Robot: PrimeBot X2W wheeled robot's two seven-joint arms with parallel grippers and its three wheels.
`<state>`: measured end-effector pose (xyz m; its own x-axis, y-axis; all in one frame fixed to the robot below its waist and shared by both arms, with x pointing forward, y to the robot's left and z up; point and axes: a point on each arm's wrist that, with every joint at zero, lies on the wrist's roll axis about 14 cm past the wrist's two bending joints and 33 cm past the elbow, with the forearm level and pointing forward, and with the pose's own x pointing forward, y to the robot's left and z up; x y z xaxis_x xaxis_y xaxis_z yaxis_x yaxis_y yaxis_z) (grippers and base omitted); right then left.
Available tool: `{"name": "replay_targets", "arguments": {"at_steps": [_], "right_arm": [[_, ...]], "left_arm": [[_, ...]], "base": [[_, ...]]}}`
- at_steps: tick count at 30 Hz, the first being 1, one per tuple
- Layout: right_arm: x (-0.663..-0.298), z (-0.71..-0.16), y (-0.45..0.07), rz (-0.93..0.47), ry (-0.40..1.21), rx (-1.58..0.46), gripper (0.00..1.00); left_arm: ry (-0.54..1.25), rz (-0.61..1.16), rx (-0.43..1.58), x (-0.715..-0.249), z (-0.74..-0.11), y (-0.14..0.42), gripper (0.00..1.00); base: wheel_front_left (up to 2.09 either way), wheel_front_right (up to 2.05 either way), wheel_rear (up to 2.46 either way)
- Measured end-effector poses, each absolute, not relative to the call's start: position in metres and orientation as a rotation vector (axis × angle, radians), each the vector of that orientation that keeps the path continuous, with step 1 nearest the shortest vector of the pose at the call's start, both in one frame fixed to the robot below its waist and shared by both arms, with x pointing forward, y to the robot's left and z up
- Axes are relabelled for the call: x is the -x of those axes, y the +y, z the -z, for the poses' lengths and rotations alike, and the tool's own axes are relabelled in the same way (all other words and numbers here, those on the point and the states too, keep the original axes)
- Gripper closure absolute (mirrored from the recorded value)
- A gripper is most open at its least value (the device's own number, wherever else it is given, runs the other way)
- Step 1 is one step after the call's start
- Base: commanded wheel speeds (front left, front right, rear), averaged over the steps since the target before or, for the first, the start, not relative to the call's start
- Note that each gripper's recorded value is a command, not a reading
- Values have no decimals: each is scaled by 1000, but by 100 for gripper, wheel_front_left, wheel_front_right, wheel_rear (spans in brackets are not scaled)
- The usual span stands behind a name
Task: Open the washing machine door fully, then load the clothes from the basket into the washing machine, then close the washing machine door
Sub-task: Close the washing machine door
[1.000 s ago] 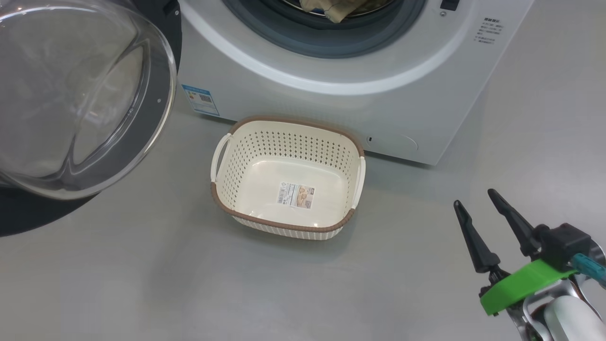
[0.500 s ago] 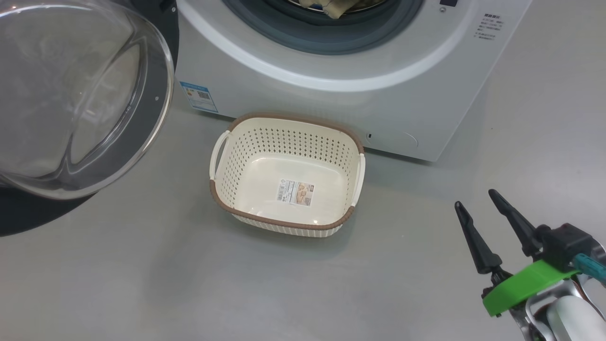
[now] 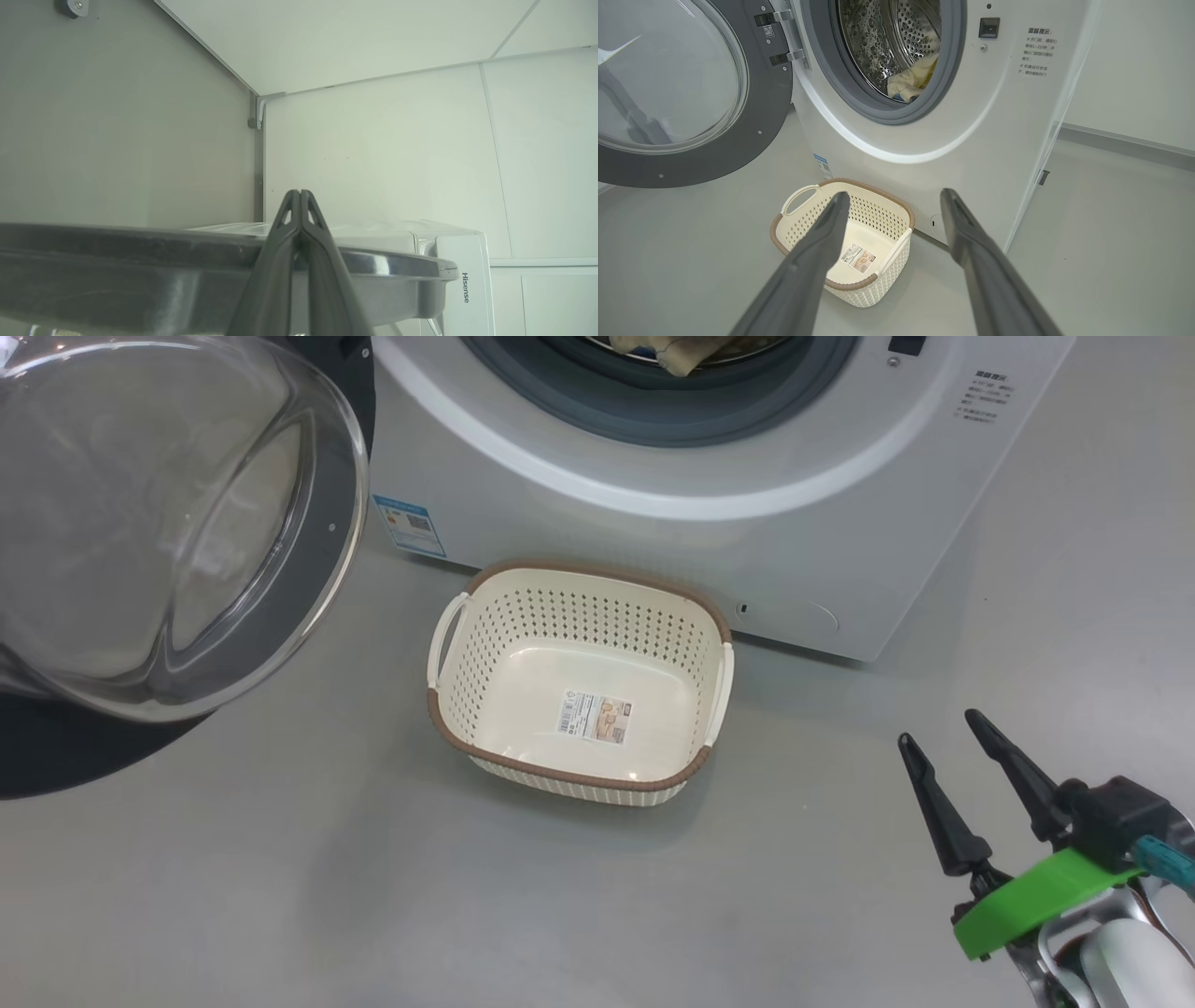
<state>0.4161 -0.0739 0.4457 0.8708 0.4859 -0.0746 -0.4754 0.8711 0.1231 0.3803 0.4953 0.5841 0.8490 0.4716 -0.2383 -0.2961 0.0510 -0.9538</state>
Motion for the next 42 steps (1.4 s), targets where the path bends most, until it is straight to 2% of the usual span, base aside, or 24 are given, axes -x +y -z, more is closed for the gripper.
{"name": "replay_targets", "arguments": {"at_steps": [12, 23, 42], "right_arm": [[-416, -450, -68, -521, 94, -101, 0], [-415, -452, -68, -523, 90, -97, 0], [-412, -461, -70, -517, 67, -93, 0]], "left_arm": [[-105, -532, 1415, -373, -583, 485, 100], [-43, -563, 1395, -363, -564, 482, 100], [47, -431, 1438, -365, -561, 452, 100]], "base": [[0, 0, 0], [0, 0, 0], [0, 0, 0]]}}
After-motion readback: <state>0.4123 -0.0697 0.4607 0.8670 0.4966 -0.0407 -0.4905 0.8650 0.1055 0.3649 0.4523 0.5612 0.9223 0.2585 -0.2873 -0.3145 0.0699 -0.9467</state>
